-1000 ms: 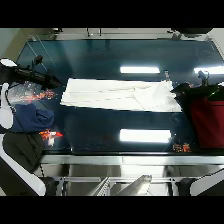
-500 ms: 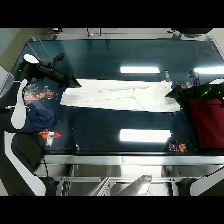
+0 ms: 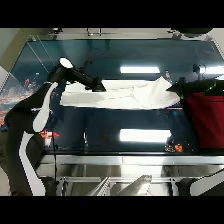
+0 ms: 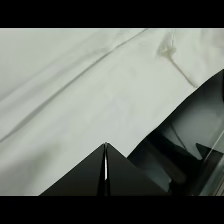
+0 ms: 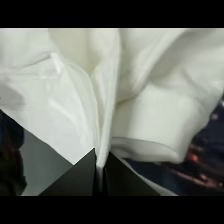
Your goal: Fold the shirts.
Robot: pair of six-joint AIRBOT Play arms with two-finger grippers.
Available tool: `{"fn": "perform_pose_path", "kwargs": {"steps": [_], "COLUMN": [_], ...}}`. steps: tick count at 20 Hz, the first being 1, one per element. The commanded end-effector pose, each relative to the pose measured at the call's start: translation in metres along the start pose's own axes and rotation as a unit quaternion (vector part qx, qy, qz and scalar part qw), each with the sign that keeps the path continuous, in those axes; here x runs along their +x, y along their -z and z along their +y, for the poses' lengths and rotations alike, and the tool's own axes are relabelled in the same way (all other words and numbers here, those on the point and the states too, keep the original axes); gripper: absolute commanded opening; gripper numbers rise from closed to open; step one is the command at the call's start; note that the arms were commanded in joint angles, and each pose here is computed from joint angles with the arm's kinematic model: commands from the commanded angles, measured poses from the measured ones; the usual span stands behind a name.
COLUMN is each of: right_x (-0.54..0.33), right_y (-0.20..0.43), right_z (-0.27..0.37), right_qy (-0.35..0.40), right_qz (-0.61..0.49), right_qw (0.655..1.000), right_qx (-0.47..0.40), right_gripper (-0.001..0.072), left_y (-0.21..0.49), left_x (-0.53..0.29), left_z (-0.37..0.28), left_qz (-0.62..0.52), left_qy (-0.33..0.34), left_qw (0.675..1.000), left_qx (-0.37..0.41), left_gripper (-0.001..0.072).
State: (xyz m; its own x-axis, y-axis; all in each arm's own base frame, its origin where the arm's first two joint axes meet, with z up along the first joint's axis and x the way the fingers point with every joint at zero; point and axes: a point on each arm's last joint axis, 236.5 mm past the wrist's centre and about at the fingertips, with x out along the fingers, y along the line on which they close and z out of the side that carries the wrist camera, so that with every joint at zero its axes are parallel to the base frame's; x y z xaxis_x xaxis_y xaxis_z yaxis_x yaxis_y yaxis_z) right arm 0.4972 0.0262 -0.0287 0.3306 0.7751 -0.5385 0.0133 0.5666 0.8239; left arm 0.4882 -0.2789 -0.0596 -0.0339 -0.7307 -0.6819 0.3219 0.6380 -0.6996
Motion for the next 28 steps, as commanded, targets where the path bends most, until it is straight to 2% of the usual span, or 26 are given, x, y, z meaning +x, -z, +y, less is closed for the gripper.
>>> {"fn": "perform_pose_path", "kwargs": {"steps": [1,6,10,13,18,20,23,28], "right_x": [-0.023,-0.052,-0.057,-0.035,0.024,0.036,0.051,0.113], "right_y": [-0.007,0.005,0.016,0.033,0.064,0.071,0.066,0.052], "right_z": [0.051,0.118,0.169,0.208,0.248,0.251,0.256,0.273], "right_qy": [-0.030,-0.041,-0.047,-0.058,-0.065,-0.061,-0.061,-0.066], "right_qz": [-0.007,0.000,0.006,0.034,0.070,0.078,0.064,0.004], "right_qw": [0.999,0.997,0.994,0.991,0.983,0.983,0.984,0.986], "right_qx": [-0.018,-0.068,-0.099,-0.119,-0.156,-0.155,-0.156,-0.155], "right_gripper": [0.0018,0.0018,0.0018,0.0019,0.0018,0.0018,0.0018,0.0019], "left_y": [0.007,0.031,0.027,0.016,0.038,0.042,0.029,-0.023], "left_x": [0.061,0.118,0.133,0.143,0.154,0.119,0.018,-0.191], "left_z": [-0.018,-0.042,-0.082,-0.117,-0.144,-0.148,-0.131,-0.053], "left_qz": [0.011,0.041,0.033,0.005,0.036,0.061,0.068,-0.111], "left_qy": [-0.004,-0.002,0.008,0.017,0.043,0.053,0.053,0.009], "left_qw": [1.000,0.999,0.999,0.998,0.997,0.995,0.994,0.994], "left_qx": [-0.006,-0.007,0.031,0.056,0.061,0.065,0.065,-0.020], "left_gripper": [-0.0001,0.0000,0.0000,0.0010,0.0009,0.0008,-0.0001,-0.0001]}}
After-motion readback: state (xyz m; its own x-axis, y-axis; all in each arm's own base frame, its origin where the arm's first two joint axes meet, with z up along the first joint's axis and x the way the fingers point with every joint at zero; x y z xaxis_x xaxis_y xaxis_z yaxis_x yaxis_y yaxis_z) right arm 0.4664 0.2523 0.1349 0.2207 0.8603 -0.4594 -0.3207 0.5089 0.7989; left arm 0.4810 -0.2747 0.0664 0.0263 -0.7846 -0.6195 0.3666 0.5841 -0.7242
